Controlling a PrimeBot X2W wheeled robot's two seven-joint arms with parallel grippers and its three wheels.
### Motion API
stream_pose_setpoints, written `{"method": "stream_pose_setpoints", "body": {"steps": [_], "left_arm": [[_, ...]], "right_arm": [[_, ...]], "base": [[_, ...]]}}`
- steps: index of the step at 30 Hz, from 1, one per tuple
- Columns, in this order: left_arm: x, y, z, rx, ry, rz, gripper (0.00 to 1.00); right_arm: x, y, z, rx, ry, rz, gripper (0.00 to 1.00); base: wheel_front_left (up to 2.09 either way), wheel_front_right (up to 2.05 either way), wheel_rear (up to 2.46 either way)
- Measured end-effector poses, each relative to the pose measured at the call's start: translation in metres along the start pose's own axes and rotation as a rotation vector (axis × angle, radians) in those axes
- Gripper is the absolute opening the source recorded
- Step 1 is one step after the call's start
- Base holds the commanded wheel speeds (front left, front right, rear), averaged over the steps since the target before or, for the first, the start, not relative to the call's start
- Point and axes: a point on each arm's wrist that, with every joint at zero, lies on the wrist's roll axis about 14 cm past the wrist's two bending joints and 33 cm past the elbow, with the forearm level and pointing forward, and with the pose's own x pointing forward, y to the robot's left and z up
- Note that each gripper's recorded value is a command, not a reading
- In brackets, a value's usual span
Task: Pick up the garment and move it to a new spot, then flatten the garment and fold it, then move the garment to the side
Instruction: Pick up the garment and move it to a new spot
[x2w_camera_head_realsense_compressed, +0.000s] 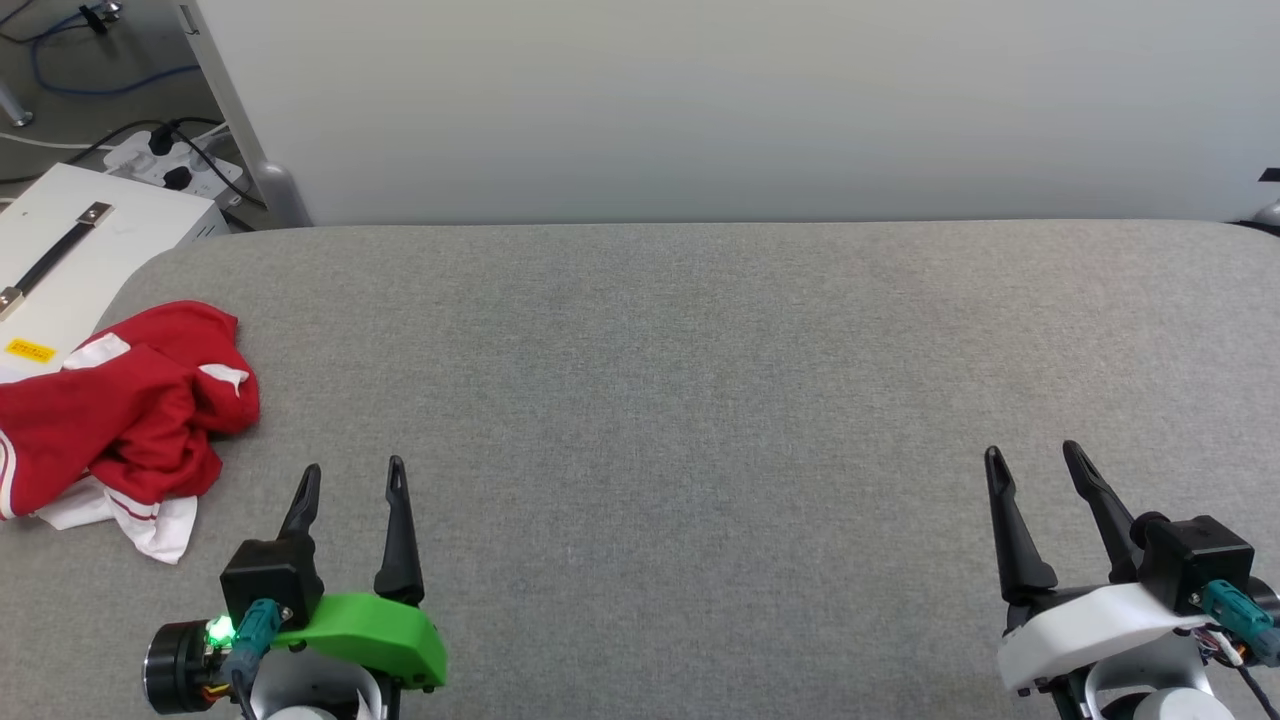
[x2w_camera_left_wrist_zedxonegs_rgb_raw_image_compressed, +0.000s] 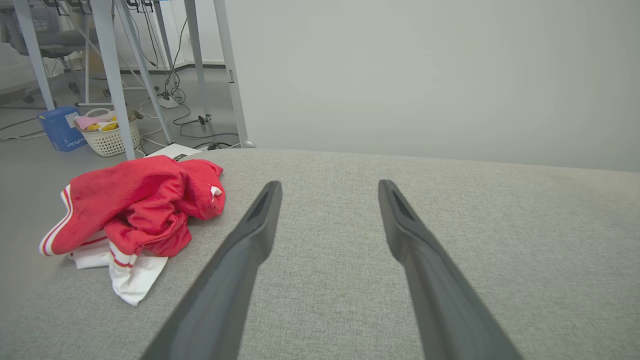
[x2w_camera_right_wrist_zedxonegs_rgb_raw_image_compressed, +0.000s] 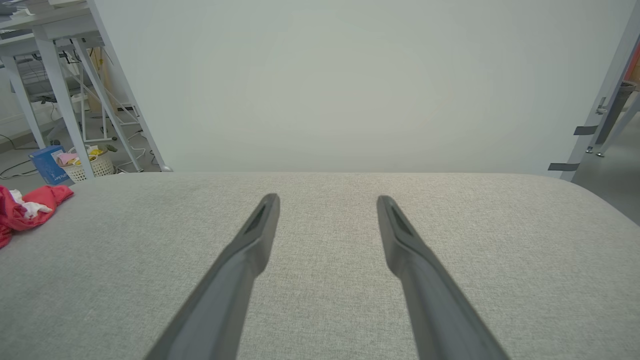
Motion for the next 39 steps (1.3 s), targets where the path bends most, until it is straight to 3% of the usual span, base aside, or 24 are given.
{"method": "stream_pose_setpoints", "body": {"steps": [18,39], "left_arm": [[-0.003,0.009,-0.003,-0.023,-0.011,0.031,1.0],[-0.054,0.096,-0.006,-0.048,-0.023,0.317,1.0]], "right_arm": [[0.003,0.009,-0.001,0.018,-0.019,0.027,1.0],[0.032,0.098,-0.015,0.049,-0.013,0.297,1.0]], "base": [[0.0,0.0,0.0],[0.0,0.0,0.0]]}}
